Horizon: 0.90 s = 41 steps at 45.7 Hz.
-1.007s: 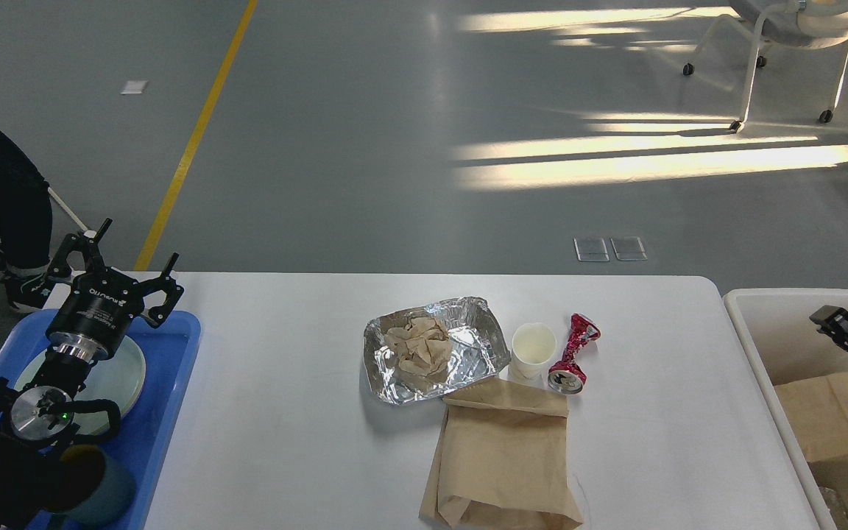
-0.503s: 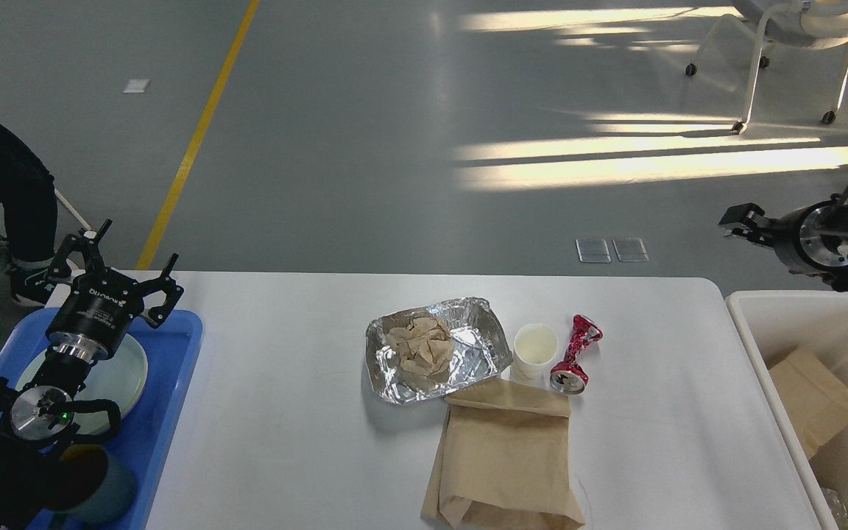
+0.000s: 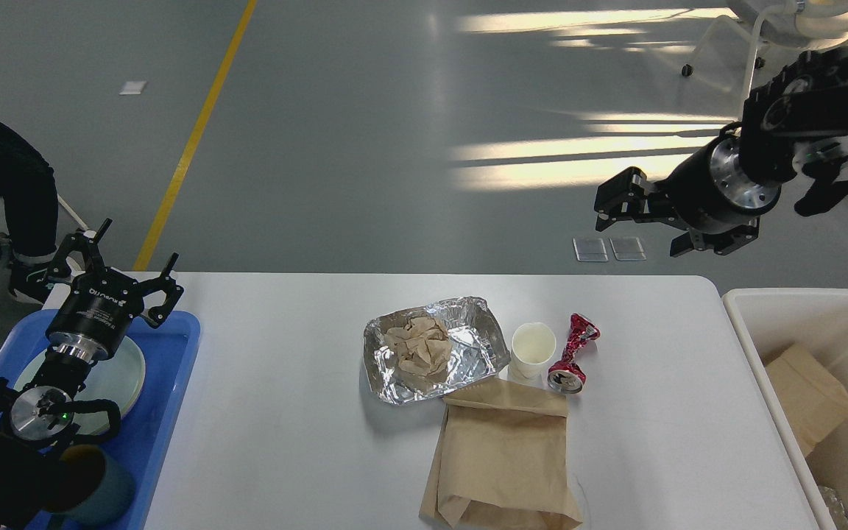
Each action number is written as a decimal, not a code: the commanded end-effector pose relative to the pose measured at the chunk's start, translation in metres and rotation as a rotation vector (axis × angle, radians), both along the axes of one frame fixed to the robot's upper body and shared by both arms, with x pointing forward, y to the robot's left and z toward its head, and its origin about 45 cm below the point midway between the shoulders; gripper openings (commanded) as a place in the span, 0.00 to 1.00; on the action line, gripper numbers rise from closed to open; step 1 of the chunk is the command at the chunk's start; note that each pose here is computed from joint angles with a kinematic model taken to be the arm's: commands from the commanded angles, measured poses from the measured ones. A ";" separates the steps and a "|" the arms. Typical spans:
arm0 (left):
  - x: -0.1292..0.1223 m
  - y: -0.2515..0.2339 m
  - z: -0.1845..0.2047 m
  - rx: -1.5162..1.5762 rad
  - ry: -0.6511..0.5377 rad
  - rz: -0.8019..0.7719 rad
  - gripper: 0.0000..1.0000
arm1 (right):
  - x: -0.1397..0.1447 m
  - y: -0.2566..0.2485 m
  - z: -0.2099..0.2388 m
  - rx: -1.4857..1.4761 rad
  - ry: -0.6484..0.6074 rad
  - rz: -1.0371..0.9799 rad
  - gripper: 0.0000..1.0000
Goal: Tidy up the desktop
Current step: 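Lower the right gripper onto the small white cup and grasp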
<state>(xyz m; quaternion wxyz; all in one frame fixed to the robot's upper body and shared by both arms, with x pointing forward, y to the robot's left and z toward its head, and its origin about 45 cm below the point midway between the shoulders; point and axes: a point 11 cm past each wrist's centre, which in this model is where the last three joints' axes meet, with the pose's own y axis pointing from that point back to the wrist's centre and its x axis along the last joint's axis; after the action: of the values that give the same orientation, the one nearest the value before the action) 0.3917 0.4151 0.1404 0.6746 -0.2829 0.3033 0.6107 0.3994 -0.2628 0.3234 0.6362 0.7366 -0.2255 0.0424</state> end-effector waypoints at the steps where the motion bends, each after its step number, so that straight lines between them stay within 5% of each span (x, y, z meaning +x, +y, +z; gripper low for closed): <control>1: 0.000 0.000 0.000 0.000 0.000 0.000 0.96 | -0.005 -0.001 -0.052 -0.031 -0.014 -0.032 1.00; 15: 0.000 0.000 0.000 0.000 0.000 0.000 0.96 | -0.030 0.025 -0.151 -0.021 0.026 -0.033 0.99; 35: 0.000 0.000 -0.001 0.000 0.001 0.000 0.96 | -0.023 0.051 -0.199 -0.011 -0.007 -0.012 0.96; 41: 0.000 0.000 0.000 0.000 0.000 0.000 0.96 | -0.023 0.053 -0.212 -0.015 -0.009 -0.013 0.82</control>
<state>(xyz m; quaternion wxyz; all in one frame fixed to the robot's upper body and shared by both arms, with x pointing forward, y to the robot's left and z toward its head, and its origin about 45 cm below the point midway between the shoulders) 0.3917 0.4150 0.1403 0.6746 -0.2829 0.3033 0.6106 0.3763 -0.2124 0.1225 0.6400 0.7312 -0.2325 0.0417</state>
